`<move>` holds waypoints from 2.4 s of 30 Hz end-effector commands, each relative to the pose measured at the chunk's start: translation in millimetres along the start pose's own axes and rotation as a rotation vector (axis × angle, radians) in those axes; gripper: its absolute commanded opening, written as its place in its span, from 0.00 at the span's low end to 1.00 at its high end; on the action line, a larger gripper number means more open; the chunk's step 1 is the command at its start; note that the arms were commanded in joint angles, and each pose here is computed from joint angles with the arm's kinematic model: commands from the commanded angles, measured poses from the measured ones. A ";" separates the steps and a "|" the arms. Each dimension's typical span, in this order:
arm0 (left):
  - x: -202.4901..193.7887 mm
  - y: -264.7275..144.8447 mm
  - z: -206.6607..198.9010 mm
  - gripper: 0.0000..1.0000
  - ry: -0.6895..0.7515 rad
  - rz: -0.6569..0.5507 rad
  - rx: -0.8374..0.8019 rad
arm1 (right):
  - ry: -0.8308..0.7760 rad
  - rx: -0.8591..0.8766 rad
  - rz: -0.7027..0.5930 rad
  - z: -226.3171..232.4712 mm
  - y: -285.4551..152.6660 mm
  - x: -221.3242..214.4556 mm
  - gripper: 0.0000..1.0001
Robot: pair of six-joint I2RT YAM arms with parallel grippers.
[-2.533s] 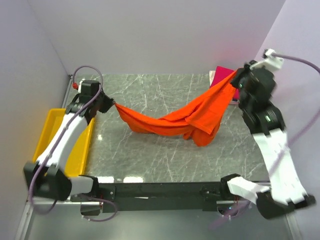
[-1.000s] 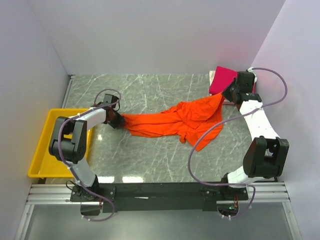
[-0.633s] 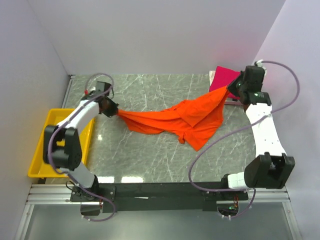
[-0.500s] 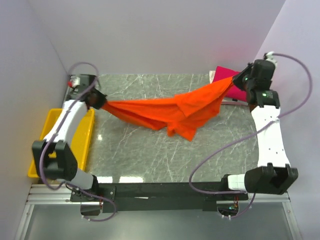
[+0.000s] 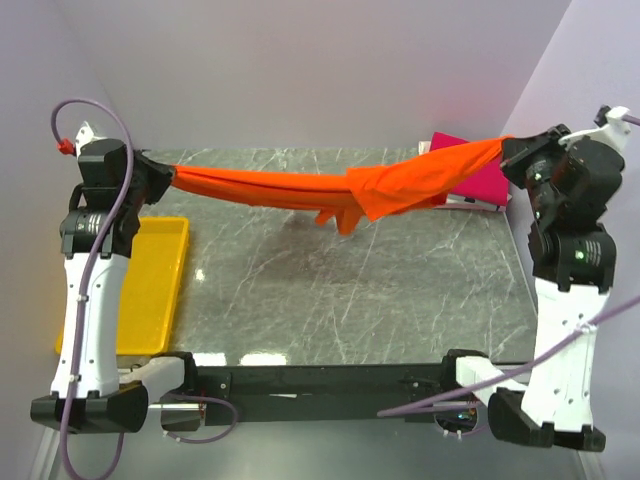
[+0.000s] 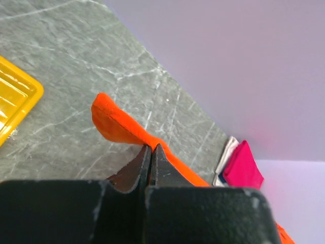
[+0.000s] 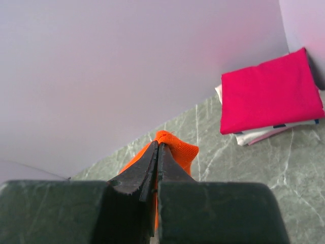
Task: Fold and stack the t-shirts
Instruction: Flatten the tshirt out
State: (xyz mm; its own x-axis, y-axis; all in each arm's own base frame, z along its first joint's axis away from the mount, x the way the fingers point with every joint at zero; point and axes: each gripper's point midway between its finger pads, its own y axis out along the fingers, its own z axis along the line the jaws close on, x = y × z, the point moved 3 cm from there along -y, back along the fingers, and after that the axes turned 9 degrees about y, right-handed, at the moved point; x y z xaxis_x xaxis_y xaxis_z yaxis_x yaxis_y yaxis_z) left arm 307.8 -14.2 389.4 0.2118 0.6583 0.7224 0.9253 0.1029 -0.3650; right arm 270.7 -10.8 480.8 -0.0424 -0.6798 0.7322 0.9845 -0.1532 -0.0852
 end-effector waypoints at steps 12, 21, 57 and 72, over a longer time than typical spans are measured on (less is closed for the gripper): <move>-124.9 130.9 37.9 0.01 -0.083 0.487 0.050 | -0.012 -0.247 0.292 -78.0 172.8 -98.6 0.00; -193.2 158.3 85.9 0.01 -0.122 0.628 0.140 | -0.001 -0.396 0.568 -150.9 243.1 -208.4 0.43; -206.5 138.7 103.7 0.01 -0.126 0.623 0.168 | 0.101 -0.451 0.744 -224.8 69.9 -371.2 0.25; -62.1 233.8 -20.7 0.01 -0.025 0.459 -0.065 | 0.019 -0.019 0.476 -1.9 186.9 -143.1 0.00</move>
State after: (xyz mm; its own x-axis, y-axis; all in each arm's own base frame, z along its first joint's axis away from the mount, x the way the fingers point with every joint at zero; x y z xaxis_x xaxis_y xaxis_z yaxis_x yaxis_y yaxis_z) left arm 490.6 -45.4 206.2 0.6175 0.6904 0.3770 0.6688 -0.2086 -0.7136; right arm 452.1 59.0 290.3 0.4350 -0.7324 0.5237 0.8475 0.1367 -0.5128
